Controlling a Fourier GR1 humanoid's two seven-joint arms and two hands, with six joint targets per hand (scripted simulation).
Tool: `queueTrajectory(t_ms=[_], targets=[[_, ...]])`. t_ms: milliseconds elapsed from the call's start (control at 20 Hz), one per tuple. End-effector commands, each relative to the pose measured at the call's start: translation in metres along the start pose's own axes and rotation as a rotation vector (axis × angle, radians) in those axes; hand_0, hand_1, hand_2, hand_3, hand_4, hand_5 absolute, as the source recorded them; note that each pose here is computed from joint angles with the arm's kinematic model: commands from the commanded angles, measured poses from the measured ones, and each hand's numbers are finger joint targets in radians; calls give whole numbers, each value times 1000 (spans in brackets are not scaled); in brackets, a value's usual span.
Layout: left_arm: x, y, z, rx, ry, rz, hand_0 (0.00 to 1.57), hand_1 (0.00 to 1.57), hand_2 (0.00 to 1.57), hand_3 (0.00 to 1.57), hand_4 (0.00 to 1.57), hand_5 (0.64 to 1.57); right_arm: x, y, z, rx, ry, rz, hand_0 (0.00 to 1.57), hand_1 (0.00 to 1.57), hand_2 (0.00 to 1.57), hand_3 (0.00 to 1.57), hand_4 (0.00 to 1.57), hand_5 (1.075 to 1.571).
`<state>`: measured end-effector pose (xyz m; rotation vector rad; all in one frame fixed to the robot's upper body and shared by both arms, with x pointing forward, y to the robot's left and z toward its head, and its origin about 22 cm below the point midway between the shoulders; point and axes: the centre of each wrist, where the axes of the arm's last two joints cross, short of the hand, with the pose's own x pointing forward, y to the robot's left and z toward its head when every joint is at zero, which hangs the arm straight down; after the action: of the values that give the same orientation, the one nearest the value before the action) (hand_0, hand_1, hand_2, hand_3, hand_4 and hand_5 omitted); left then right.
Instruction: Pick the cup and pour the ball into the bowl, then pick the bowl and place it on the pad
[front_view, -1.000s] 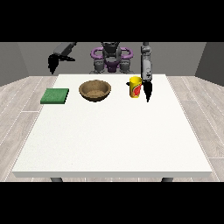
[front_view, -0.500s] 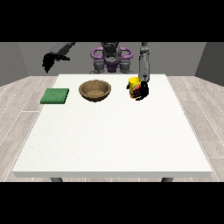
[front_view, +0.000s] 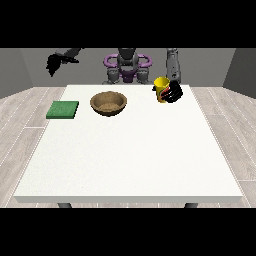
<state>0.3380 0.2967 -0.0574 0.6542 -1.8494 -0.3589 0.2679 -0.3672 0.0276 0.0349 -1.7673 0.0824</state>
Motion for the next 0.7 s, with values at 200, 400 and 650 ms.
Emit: queueTrajectory(t_ms=[200,400,650], targets=[[36,74,-87,-27,52,-341,1459,1459,1571,1571,1571,1294,-20,-7,8,7,64,-30,0,0,0,0,0,1568],[67,32,-99,-77,18,-396,1486,1486,1571,1571,1571,1274,-36,-20,14,-53,86,-36,0,0,0,0,0,1568],[88,-7,-97,-79,19,-462,1491,1491,1571,1571,1571,1273,-27,-30,10,-37,82,-44,0,0,0,0,0,1569]])
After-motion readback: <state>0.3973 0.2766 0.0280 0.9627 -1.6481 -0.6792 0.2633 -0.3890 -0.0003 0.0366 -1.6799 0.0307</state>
